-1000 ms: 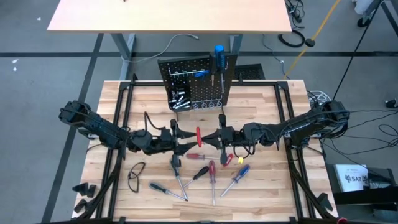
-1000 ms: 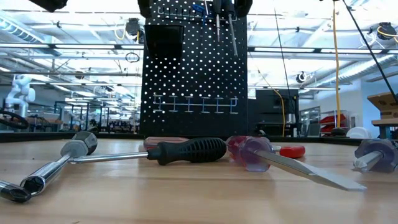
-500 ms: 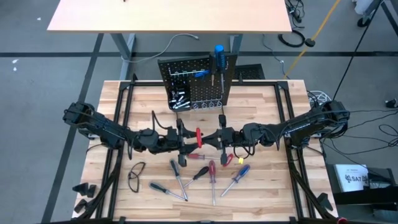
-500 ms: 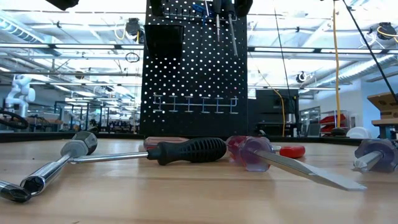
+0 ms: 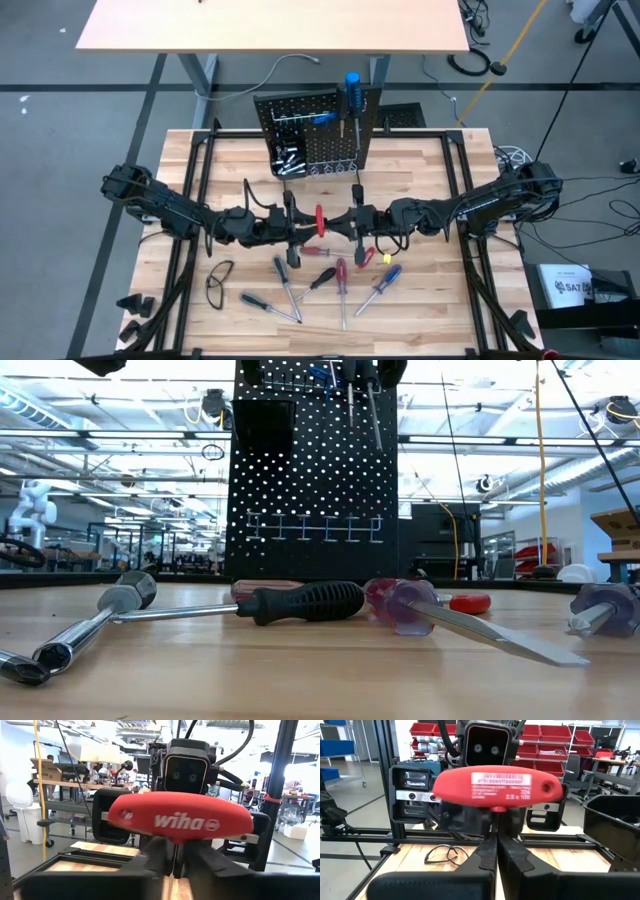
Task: Hang tools onto peg board
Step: Hang the red allen wrench on the pegboard
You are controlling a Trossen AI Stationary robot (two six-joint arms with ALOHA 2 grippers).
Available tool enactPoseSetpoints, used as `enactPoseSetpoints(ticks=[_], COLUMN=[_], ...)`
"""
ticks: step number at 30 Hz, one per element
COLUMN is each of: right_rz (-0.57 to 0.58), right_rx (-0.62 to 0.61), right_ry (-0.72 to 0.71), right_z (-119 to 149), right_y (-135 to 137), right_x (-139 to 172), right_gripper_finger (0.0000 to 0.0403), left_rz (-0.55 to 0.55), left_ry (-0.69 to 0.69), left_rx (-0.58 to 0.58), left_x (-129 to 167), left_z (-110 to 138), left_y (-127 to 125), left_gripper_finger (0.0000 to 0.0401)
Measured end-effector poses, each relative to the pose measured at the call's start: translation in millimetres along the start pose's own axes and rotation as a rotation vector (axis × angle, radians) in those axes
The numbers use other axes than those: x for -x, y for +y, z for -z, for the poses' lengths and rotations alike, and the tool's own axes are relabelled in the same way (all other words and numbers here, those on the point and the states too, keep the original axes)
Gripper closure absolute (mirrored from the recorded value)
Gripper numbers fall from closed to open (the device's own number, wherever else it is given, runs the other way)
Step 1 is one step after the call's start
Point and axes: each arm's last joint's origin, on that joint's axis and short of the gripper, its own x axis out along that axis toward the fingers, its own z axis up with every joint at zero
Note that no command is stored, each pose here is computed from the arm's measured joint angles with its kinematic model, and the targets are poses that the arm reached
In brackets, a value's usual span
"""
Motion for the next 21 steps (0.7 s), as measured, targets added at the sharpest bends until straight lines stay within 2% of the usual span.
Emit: enactPoseSetpoints(ticks=[1,3,9,16,21], right_rz=[-0.001,-0.002,-0.011,0.017,0.113], right_rx=[-0.001,-0.001,0.044,0.074,0.062], right_ry=[0.002,0.001,0.051,0.082,0.229], right_z=[0,0,4,3,3], right_y=[0,0,0,1,-5], right_x=[0,0,1,4,21], right_gripper_finger=[0.0402,0.0402,0.0397,0.0338,0.0297], left_rz=[-0.001,-0.001,-0.003,-0.056,-0.145], left_ry=[0.002,0.001,0.011,0.026,0.008], left_rx=[-0.007,-0.023,-0.033,-0.067,-0.092], left_x=[0,0,1,2,10], left_z=[0,0,1,0,-16], left_y=[0,0,0,2,-1], left_gripper_finger=[0.0367,0.0387,0.0396,0.0400,0.0401])
